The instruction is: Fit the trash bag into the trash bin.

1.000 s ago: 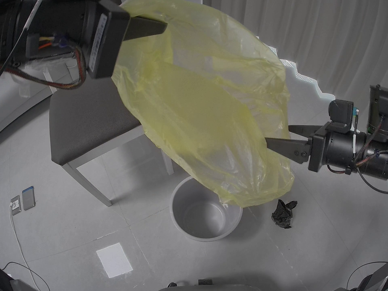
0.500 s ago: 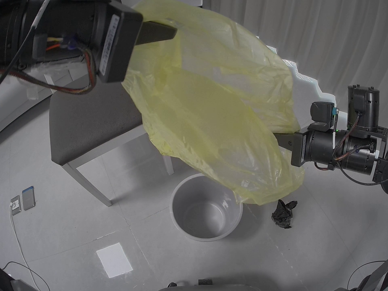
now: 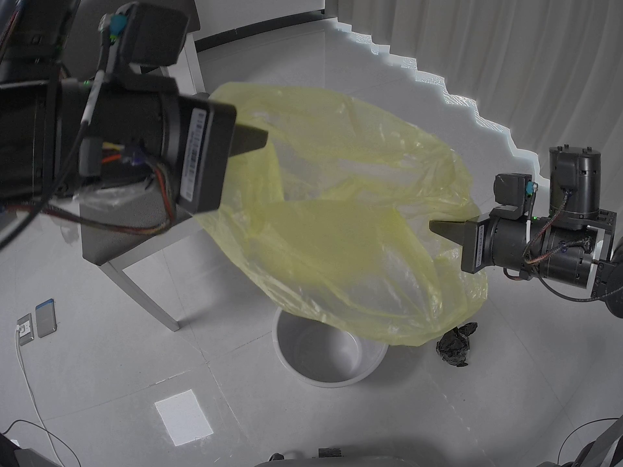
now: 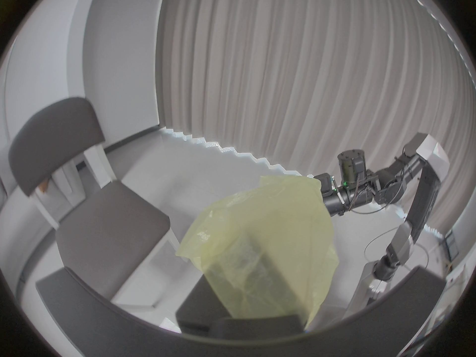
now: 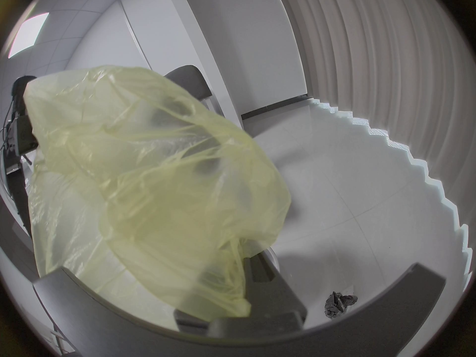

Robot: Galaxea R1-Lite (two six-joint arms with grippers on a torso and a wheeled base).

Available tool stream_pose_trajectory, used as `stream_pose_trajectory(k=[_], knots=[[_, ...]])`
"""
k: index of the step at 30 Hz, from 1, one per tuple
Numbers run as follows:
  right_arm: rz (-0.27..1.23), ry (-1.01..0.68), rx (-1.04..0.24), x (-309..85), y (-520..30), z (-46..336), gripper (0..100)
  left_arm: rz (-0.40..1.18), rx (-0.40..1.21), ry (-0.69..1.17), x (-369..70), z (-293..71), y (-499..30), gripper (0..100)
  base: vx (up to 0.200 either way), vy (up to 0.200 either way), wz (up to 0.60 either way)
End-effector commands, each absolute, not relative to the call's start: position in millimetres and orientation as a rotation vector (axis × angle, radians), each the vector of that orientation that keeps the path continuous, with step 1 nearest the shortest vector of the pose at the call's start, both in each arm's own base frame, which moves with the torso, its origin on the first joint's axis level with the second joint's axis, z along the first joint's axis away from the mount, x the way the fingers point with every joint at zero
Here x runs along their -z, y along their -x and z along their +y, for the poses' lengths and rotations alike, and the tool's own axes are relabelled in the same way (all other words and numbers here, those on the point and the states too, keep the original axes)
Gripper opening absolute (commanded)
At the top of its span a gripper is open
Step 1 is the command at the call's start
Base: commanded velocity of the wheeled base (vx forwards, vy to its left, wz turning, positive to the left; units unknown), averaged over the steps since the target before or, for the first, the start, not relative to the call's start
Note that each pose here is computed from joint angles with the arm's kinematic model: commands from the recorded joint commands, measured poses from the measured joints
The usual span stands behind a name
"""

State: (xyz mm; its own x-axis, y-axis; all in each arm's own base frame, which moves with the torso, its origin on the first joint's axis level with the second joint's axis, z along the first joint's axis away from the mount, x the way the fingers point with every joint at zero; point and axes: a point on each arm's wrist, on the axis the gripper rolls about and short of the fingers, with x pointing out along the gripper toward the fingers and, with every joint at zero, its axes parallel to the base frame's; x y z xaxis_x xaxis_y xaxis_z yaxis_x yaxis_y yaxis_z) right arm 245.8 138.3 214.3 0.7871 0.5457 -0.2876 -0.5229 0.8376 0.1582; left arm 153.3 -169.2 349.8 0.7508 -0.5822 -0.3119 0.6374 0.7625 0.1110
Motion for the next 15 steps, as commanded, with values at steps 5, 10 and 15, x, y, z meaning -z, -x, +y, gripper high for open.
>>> stream_pose_trajectory(k=[5,10,15], knots=[[0.458,-0.081,-0.517,-178,-267,156,0,0.347,0.595,0.042,-291,-153,-149,0,0.0,0.0,0.0],[0.516,-0.052,-0.5,-159,-275,161,0,0.39,0.621,0.133,-255,-158,-168,0,0.0,0.0,0.0],[0.586,-0.045,-0.487,-137,-282,163,0,0.459,0.584,0.21,-217,-170,-190,0,0.0,0.0,0.0]])
